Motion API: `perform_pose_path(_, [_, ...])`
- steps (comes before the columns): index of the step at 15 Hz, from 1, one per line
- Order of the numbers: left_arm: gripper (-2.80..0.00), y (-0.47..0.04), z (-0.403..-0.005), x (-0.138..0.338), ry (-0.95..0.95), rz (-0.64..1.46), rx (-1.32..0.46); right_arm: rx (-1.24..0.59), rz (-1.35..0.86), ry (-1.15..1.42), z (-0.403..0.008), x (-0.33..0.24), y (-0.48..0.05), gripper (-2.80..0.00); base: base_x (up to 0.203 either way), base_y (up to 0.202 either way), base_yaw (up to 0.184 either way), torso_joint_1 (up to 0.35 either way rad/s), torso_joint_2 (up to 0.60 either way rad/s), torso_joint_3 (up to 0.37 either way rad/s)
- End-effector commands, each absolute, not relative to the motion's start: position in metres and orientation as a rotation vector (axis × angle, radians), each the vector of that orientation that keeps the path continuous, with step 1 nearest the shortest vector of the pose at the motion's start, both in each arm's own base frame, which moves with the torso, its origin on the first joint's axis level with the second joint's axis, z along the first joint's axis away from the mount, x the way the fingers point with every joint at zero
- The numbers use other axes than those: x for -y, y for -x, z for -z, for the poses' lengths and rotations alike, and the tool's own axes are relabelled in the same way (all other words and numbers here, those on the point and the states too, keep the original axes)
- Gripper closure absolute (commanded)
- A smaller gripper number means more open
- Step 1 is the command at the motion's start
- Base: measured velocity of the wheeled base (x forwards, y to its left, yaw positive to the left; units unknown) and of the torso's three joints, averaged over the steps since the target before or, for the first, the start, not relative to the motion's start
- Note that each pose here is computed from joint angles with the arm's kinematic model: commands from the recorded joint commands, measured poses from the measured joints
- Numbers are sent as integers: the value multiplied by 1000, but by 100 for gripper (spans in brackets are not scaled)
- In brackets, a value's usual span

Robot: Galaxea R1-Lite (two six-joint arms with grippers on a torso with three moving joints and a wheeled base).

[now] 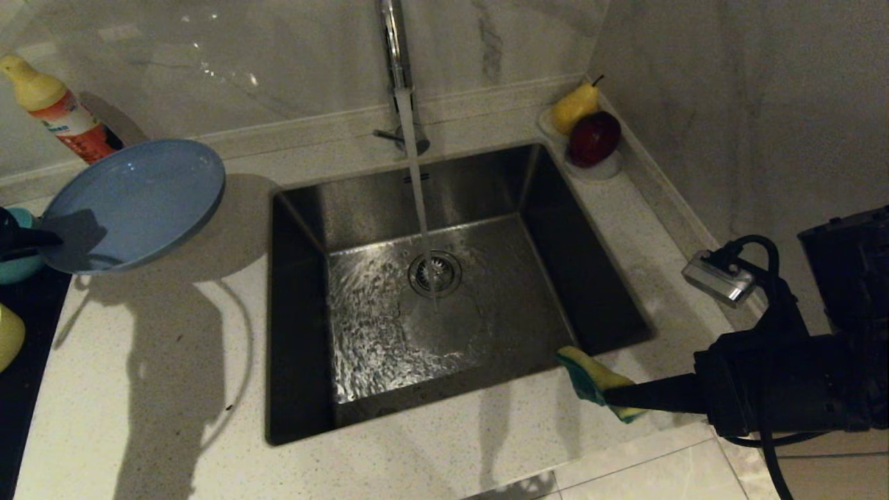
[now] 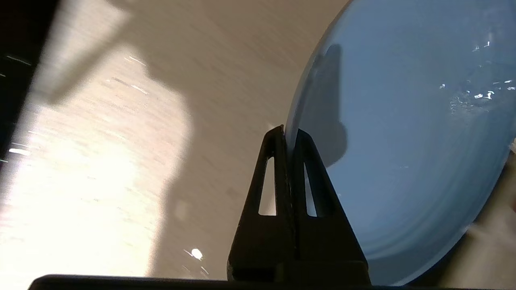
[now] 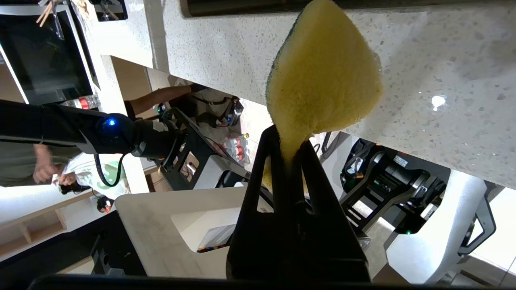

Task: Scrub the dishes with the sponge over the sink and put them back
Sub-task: Wash the plate

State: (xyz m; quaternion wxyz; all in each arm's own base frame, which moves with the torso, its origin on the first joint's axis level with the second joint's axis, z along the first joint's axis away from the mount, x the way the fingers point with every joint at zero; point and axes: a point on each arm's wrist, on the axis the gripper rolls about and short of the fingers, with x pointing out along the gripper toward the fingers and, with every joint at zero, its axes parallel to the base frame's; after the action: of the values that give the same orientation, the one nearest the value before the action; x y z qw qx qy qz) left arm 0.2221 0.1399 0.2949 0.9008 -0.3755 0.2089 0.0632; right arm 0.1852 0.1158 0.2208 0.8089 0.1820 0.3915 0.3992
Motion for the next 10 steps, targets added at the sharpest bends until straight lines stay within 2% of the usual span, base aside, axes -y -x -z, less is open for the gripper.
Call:
perform_pose_path(1, [0,-214,-298,-133,774,-99,-428,-838,-856,-392,-221,-115,-185,0,0,0,0,0,0,0])
perform_pose_path(5, [0,-232,-283,-101,741,-11,-519,-845,-855,-392,-219,-116,-185,0,0,0,0,0,0,0])
perform_pose_path(8, [0,-258,-271,-54,649,-15,-600,-842,-854,-392,-220,-116,-185,0,0,0,0,0,0,0])
perform_pose_path(10, [0,-279,-266,-21,626,7,-593,-840,-848,-393,-220,-114,-186,0,0,0,0,0,0,0])
